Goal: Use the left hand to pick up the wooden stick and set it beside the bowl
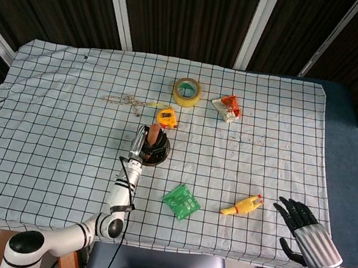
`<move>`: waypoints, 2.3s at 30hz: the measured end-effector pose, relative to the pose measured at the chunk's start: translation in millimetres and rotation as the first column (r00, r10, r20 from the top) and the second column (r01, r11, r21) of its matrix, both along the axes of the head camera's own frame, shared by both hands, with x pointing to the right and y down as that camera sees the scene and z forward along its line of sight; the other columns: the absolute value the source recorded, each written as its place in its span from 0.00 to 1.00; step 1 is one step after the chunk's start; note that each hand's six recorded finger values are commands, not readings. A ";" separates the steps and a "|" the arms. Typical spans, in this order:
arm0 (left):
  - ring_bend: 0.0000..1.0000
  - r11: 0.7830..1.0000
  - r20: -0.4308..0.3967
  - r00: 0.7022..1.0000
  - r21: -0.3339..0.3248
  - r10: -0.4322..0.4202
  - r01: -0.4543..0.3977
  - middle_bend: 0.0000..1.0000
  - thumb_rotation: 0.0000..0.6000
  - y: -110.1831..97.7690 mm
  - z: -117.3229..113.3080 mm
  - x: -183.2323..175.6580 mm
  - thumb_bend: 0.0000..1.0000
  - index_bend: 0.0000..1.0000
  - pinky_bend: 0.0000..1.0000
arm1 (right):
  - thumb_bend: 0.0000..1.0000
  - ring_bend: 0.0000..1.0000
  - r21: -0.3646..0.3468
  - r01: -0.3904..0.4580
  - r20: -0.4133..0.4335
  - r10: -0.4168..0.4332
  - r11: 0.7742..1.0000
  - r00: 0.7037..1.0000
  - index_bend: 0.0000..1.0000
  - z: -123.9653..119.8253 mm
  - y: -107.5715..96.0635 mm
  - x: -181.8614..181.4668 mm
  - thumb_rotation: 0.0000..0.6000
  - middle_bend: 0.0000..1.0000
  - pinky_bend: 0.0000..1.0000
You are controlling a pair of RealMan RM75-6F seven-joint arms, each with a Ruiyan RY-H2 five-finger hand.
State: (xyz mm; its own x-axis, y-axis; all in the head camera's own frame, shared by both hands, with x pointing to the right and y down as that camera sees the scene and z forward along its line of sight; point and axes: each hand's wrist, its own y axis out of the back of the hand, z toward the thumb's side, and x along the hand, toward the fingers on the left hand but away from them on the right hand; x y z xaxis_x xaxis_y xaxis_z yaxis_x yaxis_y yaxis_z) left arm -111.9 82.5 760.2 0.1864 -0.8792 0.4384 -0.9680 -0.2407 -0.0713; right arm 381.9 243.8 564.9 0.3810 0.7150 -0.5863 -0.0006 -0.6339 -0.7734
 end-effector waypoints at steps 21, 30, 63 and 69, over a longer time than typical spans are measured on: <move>0.95 0.997 -0.043 0.999 0.073 -0.021 0.024 1.00 1.00 -23.2 -21.1 2.2 0.79 1.00 1.00 | 0.39 0.00 0.003 -0.007 0.002 0.007 1.000 1.000 0.00 -1.3 -2.2 1.1 1.00 0.00 0.11; 0.95 1.000 -0.021 1.000 0.020 -0.017 0.018 1.00 1.00 -14.0 0.4 -0.4 0.79 1.00 1.00 | 0.39 0.00 0.010 -0.018 -0.006 0.018 1.000 1.000 0.00 -2.0 -3.0 3.5 1.00 0.00 0.11; 0.93 0.915 0.402 0.896 0.262 0.187 -0.308 1.00 1.00 7.6 -99.2 -123.4 0.78 1.00 1.00 | 0.39 0.00 0.005 0.029 0.020 -0.029 1.000 0.999 0.00 -4.3 3.9 -9.1 1.00 0.00 0.11; 0.89 0.889 0.643 0.725 0.146 0.248 -0.434 1.00 1.00 53.6 -78.4 -166.6 0.77 0.99 1.00 | 0.39 0.00 -0.011 0.049 0.023 -0.049 0.999 0.999 0.00 -0.8 6.9 -14.2 1.00 0.00 0.11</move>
